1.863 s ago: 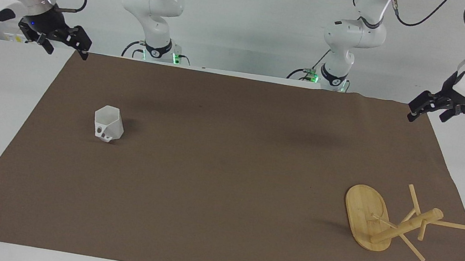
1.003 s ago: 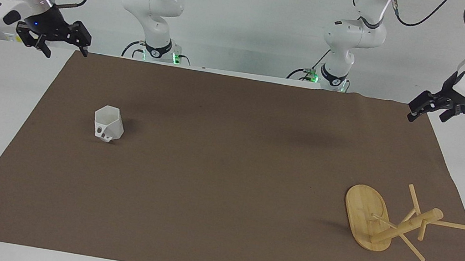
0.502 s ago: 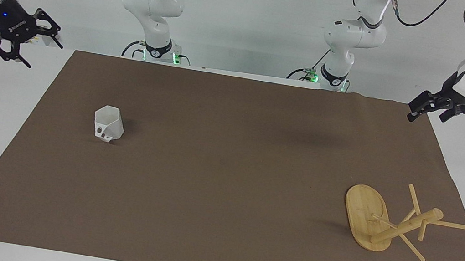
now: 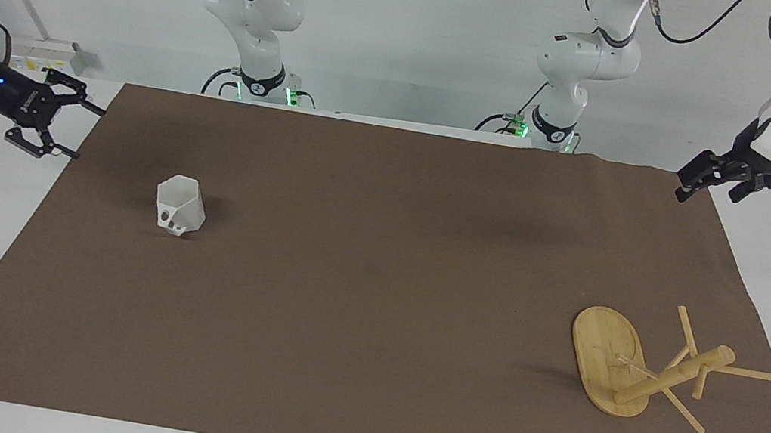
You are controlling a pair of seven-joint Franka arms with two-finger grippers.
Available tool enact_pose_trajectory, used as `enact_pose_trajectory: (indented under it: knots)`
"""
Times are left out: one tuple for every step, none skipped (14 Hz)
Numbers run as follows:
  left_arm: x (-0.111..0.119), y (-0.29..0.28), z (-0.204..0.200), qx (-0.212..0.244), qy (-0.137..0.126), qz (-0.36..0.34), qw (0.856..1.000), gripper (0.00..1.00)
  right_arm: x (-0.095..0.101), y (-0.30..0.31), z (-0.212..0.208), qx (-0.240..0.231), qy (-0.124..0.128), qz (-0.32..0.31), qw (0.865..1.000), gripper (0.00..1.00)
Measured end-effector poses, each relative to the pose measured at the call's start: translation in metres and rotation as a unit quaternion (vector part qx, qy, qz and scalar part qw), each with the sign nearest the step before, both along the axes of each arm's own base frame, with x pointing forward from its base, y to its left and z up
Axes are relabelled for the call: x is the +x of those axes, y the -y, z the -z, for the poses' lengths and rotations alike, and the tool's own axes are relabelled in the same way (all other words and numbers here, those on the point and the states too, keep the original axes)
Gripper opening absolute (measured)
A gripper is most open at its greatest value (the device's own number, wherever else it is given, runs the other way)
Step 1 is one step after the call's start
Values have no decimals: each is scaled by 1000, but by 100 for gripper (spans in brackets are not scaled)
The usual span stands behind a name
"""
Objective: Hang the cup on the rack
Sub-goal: 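Reach the right gripper toward the white faceted mug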
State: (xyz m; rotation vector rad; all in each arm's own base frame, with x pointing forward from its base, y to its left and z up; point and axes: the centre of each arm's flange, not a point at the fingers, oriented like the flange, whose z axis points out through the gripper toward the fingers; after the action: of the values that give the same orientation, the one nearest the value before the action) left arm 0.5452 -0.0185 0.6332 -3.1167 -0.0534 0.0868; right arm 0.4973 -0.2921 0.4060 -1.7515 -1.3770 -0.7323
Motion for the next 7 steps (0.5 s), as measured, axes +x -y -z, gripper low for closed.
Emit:
enact_pose_trajectory:
  knots:
    - [0,0,0,0,0,0,1000,100,2,0,28,40,15,-6,999,100]
    - [0,0,0,0,0,0,1000,100,6,-2,57,77,30,-14,996,100]
    - [0,0,0,0,0,0,1000,100,9,-9,89,114,39,-24,992,100]
    - [0,0,0,0,0,0,1000,100,13,-17,123,148,48,-33,987,100]
    - [0,0,0,0,0,0,1000,100,18,-24,151,173,58,-40,982,100]
    - [0,0,0,0,0,0,1000,100,22,-27,173,191,67,-46,978,100]
    - [0,0,0,0,0,0,1000,100,25,-28,186,204,76,-50,975,100]
